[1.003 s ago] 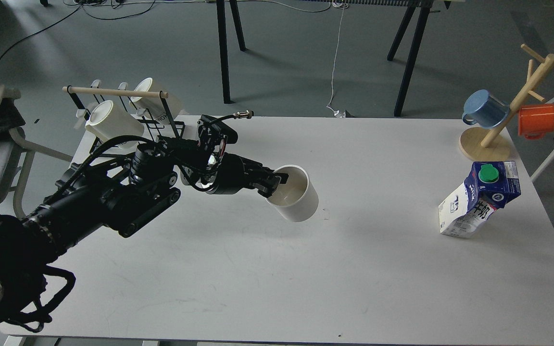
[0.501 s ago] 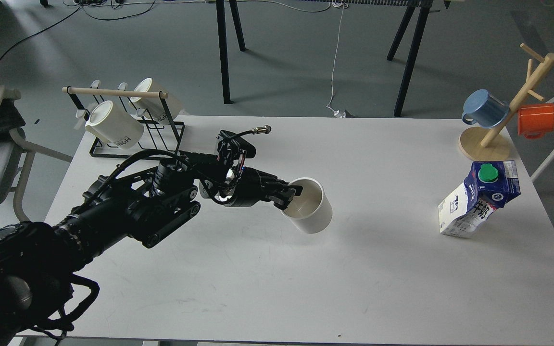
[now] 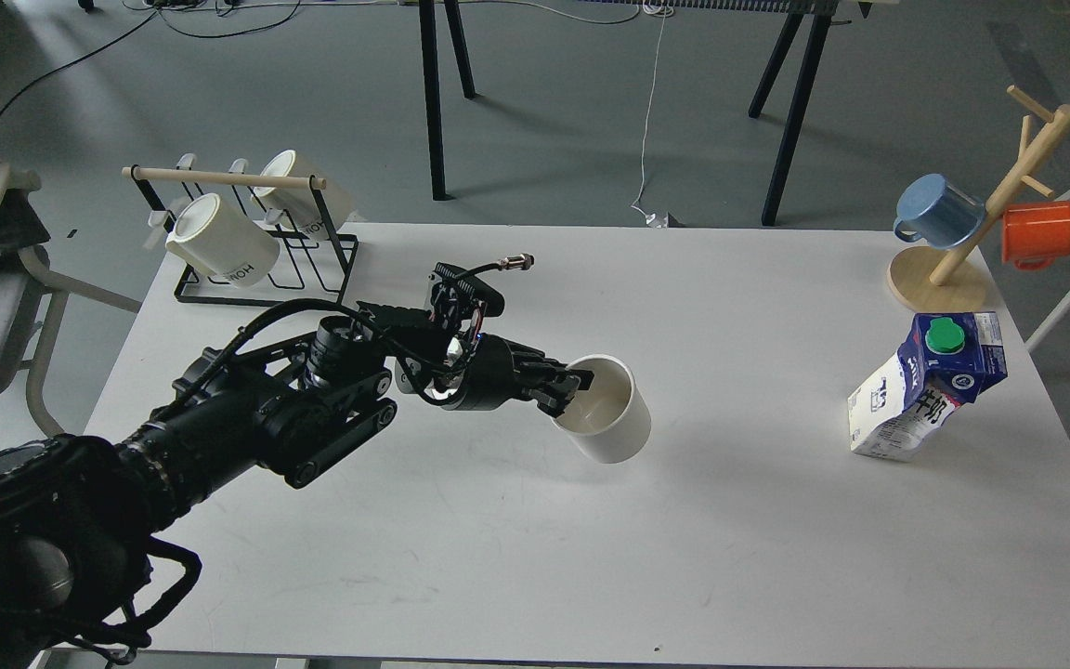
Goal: Place cup and milk with both arms
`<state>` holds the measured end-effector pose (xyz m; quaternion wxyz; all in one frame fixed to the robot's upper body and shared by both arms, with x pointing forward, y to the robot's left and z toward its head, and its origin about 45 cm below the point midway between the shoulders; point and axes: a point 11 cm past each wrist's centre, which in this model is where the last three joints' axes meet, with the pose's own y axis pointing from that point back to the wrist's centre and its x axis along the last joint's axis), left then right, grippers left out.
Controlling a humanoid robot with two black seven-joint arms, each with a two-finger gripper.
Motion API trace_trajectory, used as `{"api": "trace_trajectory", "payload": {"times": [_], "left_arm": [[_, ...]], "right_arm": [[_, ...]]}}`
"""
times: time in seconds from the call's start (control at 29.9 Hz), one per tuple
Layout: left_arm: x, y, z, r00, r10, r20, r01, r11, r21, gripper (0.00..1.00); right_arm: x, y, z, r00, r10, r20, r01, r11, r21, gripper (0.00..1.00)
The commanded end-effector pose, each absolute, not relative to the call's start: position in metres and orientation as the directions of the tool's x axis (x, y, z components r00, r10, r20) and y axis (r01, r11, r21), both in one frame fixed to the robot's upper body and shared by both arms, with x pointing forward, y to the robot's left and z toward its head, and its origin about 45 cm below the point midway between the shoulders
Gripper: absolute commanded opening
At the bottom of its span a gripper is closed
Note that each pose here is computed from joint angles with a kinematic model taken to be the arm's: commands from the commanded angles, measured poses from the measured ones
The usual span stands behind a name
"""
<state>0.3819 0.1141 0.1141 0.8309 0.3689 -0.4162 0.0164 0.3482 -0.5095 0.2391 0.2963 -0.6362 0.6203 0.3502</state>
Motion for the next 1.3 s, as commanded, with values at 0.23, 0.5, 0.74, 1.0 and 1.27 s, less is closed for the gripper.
{"api": "trace_trajectory", "payload": {"times": [0.23,0.5,0.74,1.0,1.27], "left_arm": [[0.387,0.146,0.103,0.657,-0.317,0.684,-0.363,0.662,0.656,0.1],[0.387,0.147,0.103,0.659,-0.317,0.682,-0.363,0.66,0.658,0.19],[0.386,0.148,0.102,0.661,-0.315,0.681,-0.362,0.66,0.658,0.26],[0.396,0.168,0.111,0.682,-0.268,0.681,-0.395,0.648,0.651,0.77],[0.409,0.202,0.148,0.837,0.092,0.539,-0.427,0.725,0.54,0.82]], "right_arm": [[0.348,-0.51,0.238,-0.017,-0.582,-0.813,-0.997,-0.054,0.06,0.93],[0.346,-0.511,0.236,-0.024,-0.582,-0.813,-0.997,-0.052,0.066,0.93],[0.344,-0.512,0.235,-0.028,-0.583,-0.812,-0.996,-0.05,0.07,0.93],[0.344,-0.512,0.236,-0.027,-0.577,-0.816,-0.997,-0.047,0.065,0.93],[0.347,-0.511,0.242,-0.009,-0.574,-0.819,-0.998,-0.05,0.047,0.93]]}}
